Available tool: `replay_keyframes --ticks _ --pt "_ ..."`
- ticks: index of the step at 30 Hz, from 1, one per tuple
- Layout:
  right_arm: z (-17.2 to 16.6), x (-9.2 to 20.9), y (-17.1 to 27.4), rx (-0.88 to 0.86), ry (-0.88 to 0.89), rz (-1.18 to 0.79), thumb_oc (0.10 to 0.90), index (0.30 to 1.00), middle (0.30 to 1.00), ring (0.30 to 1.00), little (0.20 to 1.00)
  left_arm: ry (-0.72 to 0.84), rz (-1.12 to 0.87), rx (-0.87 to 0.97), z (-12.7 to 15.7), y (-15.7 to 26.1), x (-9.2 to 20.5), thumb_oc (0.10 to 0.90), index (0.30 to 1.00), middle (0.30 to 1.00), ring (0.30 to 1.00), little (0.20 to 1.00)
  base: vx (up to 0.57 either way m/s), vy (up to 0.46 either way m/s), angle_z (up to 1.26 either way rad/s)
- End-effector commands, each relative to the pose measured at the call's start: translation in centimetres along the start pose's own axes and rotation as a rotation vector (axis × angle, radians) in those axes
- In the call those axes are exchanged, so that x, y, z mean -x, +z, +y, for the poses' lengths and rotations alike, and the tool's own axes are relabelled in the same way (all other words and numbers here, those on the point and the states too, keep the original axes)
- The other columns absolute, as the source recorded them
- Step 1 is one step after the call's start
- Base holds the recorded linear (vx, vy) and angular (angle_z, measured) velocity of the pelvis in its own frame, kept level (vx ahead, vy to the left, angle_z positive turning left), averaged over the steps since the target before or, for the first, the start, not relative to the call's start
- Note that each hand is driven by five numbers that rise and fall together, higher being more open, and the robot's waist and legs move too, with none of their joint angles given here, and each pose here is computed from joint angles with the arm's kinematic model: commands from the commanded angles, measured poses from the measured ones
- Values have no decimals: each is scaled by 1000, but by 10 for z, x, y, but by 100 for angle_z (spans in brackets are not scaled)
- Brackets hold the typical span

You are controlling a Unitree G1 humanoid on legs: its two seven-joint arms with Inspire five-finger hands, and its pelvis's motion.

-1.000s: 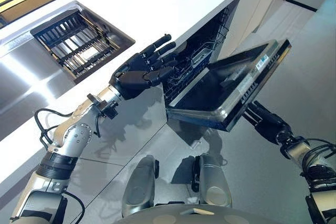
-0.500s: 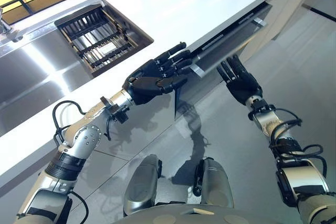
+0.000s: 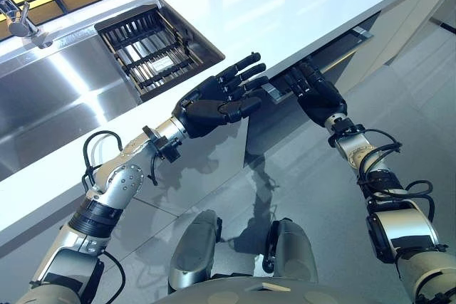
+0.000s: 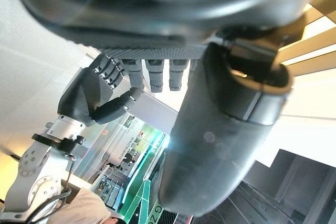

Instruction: Pick up plates and place into dishwasher.

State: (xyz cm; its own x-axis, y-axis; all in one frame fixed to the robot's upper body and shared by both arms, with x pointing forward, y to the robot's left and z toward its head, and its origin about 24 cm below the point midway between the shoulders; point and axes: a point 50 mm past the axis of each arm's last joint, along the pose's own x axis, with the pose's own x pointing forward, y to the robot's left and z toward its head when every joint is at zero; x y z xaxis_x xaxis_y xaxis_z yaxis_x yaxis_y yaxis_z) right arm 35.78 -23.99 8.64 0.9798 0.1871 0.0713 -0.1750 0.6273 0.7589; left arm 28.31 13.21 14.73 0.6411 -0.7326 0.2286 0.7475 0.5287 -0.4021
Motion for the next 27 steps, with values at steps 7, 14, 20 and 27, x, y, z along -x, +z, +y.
replay_keyframes --ticks 7,14,20,27 --pt "-14 18 -19 91 -87 -146 800 900 900 900 900 -146 -232 -81 -13 35 1 800 900 900 900 900 -52 8 1" --pt "-47 69 -74 37 -210 -121 800 900 900 900 900 -193 -264 -97 -15 26 11 800 900 900 900 900 -23 18 -10" --pt "-57 95 -111 -23 -298 -37 800 900 900 900 900 -194 -264 -97 -18 20 17 800 900 900 900 900 -9 11 -17" --pt "-53 117 -148 -69 -344 48 800 900 900 900 900 -135 -298 -157 -15 23 28 800 900 900 900 900 -2 13 -13"
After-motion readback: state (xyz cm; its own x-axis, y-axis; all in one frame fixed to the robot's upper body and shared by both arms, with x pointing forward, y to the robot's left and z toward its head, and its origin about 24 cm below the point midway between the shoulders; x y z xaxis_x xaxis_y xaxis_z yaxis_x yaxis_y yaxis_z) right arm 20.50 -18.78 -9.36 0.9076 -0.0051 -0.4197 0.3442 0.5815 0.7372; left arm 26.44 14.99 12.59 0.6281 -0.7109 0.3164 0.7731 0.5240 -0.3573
